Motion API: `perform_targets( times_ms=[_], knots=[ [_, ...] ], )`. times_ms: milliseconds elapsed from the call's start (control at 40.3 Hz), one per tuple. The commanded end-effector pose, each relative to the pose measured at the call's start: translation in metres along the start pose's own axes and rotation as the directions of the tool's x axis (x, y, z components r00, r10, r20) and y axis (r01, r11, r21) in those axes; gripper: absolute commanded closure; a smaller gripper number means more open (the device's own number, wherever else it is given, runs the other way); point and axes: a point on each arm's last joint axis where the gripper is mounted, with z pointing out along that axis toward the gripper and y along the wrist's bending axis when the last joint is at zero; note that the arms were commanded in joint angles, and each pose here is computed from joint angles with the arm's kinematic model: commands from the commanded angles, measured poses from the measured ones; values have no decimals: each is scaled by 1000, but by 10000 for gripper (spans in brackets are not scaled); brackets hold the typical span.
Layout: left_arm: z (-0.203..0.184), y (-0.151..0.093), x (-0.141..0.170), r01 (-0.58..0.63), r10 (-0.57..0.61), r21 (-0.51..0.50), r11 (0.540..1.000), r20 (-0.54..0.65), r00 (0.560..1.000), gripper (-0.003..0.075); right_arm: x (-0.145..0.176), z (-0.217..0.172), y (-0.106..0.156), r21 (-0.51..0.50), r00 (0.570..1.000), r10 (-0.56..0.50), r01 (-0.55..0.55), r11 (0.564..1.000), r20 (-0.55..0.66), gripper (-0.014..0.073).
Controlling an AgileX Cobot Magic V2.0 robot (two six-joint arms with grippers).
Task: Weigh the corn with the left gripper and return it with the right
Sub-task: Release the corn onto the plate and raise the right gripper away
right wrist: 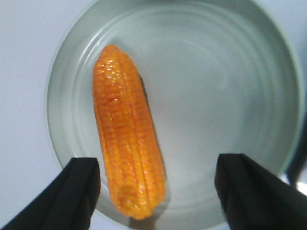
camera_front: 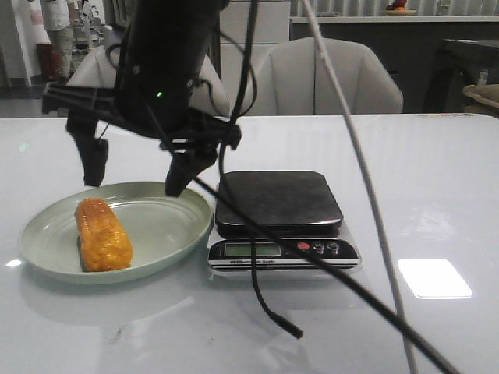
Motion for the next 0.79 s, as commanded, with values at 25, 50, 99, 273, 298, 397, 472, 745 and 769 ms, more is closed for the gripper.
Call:
perform_targets(
  times_ms=[25,50,99,273,298,397,472,745,769],
  knots=[
    [-2,-1,-14,4,-4,1,1000,87,996,590,-20,-77,-2,-19,984,-157,159,987,83,-2],
    [-2,-1,-14,4,-4,1,1000,87,996,589,-19,-82,-5,-5,979,-192,192,981,64,-2],
    [-2,-1,-14,4,-4,1,1000,87,996,590,-20,-95,-14,16,969,-244,243,970,35,-2],
    [-2,-1,-14,4,-4,1,1000,87,996,590,-21,-138,-46,52,939,-344,345,937,-24,-2],
    [-2,-1,-14,4,-4,1,1000,87,996,590,-21,-143,-49,45,934,-357,357,933,-25,-2],
    [-2,-1,-14,4,-4,1,1000,87,996,590,-18,-166,-70,26,933,-361,361,932,-5,-2],
    [-2,-1,-14,4,-4,1,1000,89,996,590,-13,-180,-88,15,940,-340,340,940,23,-2],
    [-2,-1,-14,4,-4,1,1000,89,996,590,35,-218,-147,71,950,-267,258,963,163,-2],
    [-2,-1,-14,4,-4,1,1000,89,996,590,40,-218,-151,76,951,-258,248,966,168,-2]
  ],
)
